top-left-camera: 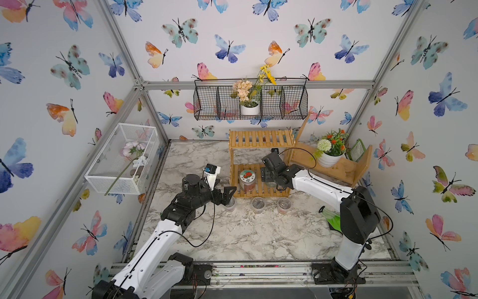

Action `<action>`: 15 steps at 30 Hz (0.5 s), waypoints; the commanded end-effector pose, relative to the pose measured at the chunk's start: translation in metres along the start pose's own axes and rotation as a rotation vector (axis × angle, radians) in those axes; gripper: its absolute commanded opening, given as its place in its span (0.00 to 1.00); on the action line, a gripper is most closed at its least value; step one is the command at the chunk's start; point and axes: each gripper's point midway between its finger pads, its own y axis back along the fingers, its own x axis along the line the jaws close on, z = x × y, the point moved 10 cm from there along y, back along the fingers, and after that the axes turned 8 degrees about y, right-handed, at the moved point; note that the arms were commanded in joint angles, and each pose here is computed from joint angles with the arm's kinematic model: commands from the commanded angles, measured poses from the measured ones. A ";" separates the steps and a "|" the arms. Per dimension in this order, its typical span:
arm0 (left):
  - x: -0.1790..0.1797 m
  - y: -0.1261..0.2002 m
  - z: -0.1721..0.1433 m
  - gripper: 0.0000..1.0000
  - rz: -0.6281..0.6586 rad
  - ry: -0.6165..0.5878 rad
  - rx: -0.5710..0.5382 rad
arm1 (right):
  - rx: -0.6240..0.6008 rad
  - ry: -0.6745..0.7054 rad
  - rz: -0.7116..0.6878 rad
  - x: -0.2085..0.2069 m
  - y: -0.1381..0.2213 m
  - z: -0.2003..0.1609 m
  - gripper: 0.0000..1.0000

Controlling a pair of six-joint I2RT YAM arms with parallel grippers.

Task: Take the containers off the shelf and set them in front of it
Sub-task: 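Pick up a container from the shelf.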

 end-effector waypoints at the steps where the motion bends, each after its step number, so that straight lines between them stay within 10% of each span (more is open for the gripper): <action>1: -0.005 0.005 0.008 0.99 -0.027 -0.014 -0.029 | -0.035 0.037 0.055 0.002 0.028 0.003 0.69; 15: -0.005 0.005 0.006 0.99 -0.036 -0.018 -0.028 | -0.061 0.119 0.160 0.017 0.105 -0.013 0.69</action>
